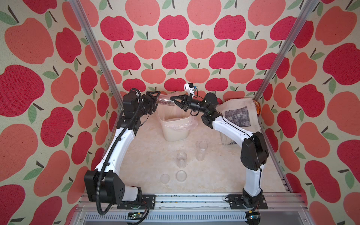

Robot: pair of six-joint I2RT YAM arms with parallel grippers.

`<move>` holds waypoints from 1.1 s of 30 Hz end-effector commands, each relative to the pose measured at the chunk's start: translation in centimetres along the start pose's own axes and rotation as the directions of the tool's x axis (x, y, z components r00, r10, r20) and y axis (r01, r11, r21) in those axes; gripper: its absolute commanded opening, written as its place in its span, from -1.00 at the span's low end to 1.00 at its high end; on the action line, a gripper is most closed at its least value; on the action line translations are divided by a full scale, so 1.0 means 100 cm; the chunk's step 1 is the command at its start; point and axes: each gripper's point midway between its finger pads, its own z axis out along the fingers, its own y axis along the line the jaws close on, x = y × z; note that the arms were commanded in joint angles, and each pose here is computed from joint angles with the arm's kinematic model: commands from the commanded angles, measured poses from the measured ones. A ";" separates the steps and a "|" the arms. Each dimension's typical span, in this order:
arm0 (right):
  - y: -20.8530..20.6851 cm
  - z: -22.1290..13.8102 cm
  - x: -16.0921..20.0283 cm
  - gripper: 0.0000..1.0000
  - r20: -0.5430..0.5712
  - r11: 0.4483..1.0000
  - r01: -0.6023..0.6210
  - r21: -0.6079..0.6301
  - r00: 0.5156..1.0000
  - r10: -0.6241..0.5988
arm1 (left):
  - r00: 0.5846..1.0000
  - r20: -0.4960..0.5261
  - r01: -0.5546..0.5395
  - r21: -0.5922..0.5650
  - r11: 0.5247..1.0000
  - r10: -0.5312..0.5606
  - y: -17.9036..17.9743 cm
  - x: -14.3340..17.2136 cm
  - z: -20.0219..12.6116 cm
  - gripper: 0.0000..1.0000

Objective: Empty the moldy dried flower tea in the jars
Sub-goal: Pour the moldy dried flower tea into the trash bin.

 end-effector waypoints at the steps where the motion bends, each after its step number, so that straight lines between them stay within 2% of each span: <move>1: 0.011 0.004 -0.003 -1.00 0.012 0.999 0.034 -0.037 0.999 -0.033 | 1.000 -0.012 -0.012 0.057 0.998 0.013 -0.015 0.001 0.004 0.07; 3: 0.006 0.003 -0.003 -0.98 0.014 0.999 0.030 -0.030 0.999 -0.030 | 1.000 -0.006 -0.011 0.058 0.998 0.011 -0.014 0.001 0.004 -0.08; 10: -0.002 -0.006 -0.007 -0.58 0.034 0.999 0.039 -0.006 0.999 -0.039 | 0.999 0.008 -0.031 0.051 0.998 0.031 -0.009 -0.001 0.008 -0.58; 16: -0.004 -0.020 -0.014 -0.19 0.070 0.998 0.063 0.021 0.995 -0.064 | 0.995 0.047 -0.086 0.034 0.996 0.084 -0.009 -0.006 0.004 -0.84; 21: -0.001 -0.034 -0.021 0.03 0.106 0.996 0.085 0.042 0.990 -0.089 | 0.988 0.075 -0.134 0.001 0.991 0.133 -0.006 -0.011 0.002 -0.91; 28: 0.003 -0.048 -0.022 0.25 0.119 0.990 0.115 0.078 0.985 -0.124 | 0.972 0.086 -0.214 -0.052 0.976 0.217 -0.003 -0.013 0.002 -0.99; 33: 0.005 -0.058 -0.016 0.37 0.106 0.980 0.153 0.128 0.980 -0.167 | 0.925 0.071 -0.360 -0.156 0.920 0.373 -0.001 -0.008 0.003 -1.00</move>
